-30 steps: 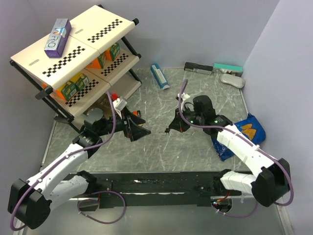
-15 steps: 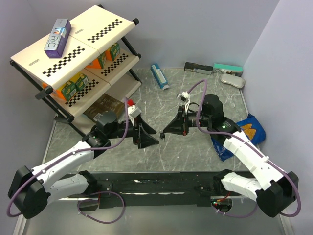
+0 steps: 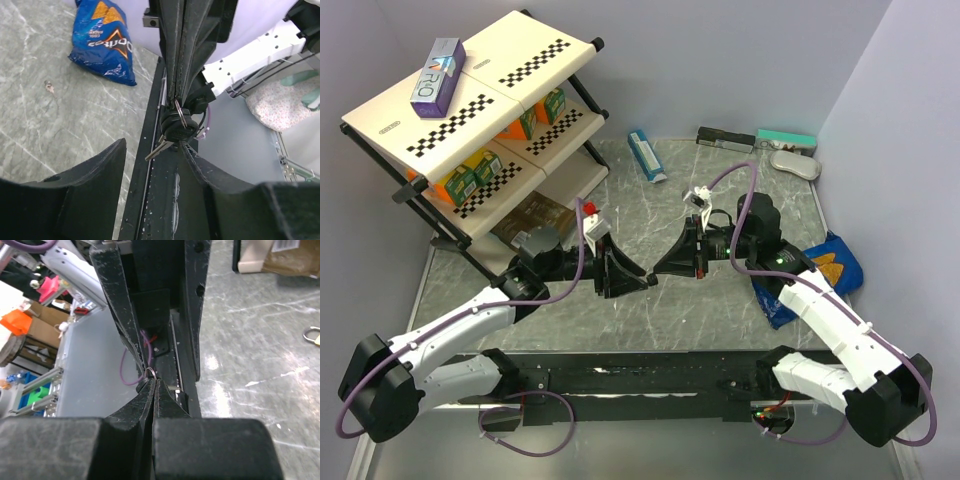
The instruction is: Unlock with the key
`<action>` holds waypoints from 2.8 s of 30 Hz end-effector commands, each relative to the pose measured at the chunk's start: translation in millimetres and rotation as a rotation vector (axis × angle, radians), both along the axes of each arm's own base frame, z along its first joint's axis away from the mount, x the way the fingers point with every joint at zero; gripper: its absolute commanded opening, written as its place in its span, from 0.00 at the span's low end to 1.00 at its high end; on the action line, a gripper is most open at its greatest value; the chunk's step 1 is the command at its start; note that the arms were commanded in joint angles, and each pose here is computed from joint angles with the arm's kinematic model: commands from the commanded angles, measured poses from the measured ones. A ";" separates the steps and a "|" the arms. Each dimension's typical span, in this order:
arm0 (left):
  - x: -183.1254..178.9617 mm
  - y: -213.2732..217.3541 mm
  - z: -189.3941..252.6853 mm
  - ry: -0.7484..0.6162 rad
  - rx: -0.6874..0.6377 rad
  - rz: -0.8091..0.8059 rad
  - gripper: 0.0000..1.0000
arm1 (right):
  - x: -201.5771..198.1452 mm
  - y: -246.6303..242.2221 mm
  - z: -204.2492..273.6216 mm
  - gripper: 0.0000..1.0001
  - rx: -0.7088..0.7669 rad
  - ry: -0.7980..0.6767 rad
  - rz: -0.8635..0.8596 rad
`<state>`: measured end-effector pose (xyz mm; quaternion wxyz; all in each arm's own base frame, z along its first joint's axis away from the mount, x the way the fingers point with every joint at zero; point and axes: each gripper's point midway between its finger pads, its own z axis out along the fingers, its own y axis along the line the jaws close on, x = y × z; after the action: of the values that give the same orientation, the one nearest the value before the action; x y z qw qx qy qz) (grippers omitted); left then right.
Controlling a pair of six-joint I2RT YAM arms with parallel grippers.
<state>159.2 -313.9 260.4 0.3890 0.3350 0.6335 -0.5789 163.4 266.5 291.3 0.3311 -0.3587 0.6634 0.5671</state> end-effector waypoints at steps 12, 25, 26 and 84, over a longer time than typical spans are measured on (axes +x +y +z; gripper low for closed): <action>-31.8 -5.7 21.7 -0.071 -0.075 -0.175 0.44 | -12.5 1.0 23.1 0.00 0.090 -0.053 0.077; -32.9 -6.1 17.2 -0.068 -0.052 -0.155 0.01 | -7.3 1.8 18.4 0.00 0.075 -0.047 0.055; -32.6 -5.9 17.1 -0.065 -0.051 -0.152 0.01 | -5.6 1.7 17.2 0.00 0.073 -0.051 0.050; -35.0 23.9 -50.8 0.086 0.330 -0.086 0.01 | -37.1 44.5 -56.9 0.24 -0.219 -0.054 0.161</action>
<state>118.7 -286.3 194.5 0.2406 0.3923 0.7397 -0.4910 137.7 310.4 225.3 0.2695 -0.4458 0.7010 0.4870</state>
